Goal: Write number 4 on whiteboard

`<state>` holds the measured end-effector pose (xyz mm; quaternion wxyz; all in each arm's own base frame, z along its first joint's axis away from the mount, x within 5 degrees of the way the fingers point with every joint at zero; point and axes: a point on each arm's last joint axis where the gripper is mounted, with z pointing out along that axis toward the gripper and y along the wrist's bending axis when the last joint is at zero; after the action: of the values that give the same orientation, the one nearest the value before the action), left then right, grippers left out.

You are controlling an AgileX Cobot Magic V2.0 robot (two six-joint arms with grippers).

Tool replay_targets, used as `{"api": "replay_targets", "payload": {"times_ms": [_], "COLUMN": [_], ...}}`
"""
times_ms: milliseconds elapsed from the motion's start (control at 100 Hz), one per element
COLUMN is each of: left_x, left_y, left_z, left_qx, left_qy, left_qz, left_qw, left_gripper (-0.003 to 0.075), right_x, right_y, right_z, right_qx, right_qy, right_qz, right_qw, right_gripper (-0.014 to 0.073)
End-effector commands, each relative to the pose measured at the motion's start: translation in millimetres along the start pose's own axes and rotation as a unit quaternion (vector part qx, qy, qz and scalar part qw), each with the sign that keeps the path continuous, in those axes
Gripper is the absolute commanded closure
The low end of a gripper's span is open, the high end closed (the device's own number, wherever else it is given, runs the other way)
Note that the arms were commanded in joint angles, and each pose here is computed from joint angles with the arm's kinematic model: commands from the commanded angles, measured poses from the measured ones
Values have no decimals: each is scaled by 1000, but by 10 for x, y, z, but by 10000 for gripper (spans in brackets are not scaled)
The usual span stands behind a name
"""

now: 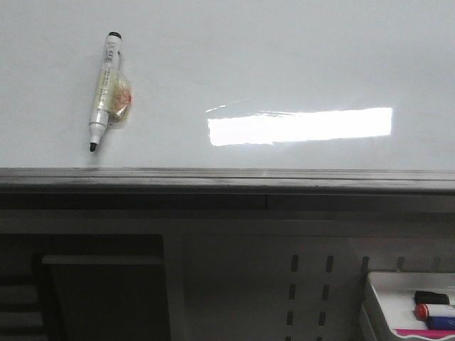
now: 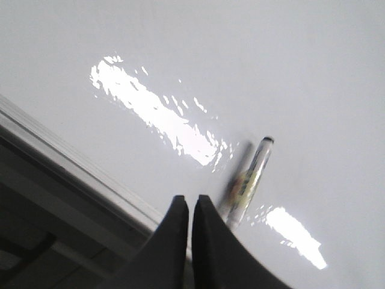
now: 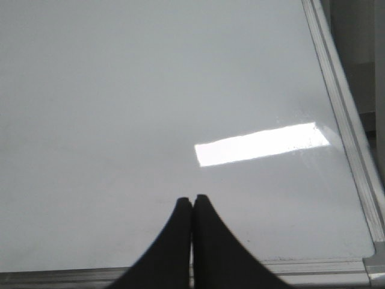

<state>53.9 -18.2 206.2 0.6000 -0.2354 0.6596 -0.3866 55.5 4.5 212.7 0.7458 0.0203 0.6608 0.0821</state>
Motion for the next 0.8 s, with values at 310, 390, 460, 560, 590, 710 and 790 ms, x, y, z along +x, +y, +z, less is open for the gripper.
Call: {"api": "replay_targets", "payload": {"times_ms": [310, 390, 460, 560, 590, 710, 790], "left_x": [-178, -299, -365, -487, -507, -578, -568], "left_y": [-379, -520, -587, -678, -684, -774, -842], "left_z": [7, 105, 210, 432, 521, 796, 948], "left_qx": [18, -11, -39, -72, -80, -78, -52], "left_qy": [52, 98, 161, 232, 249, 270, 278], "left_qz": [140, 230, 300, 336, 332, 304, 315], "left_qw": [989, 968, 940, 910, 906, 910, 906], "left_gripper": [741, 739, 708, 559, 491, 344, 350], "right_x": [-773, -906, -990, -1077, -1097, -1112, -1102], "right_y": [100, 118, 130, 142, 145, 148, 149], "right_z": [-13, 45, 102, 185, 204, 261, 277], "right_qx": [6, 9, 8, 10, 10, 12, 12], "right_qy": [-6, 14, 17, 28, 32, 50, 57], "right_qz": [25, 17, 10, 5, 5, 7, 12], "right_qw": [1000, 1000, 1000, 1000, 999, 999, 998], "right_gripper": [659, 659, 656, 596, 561, 333, 218]}}
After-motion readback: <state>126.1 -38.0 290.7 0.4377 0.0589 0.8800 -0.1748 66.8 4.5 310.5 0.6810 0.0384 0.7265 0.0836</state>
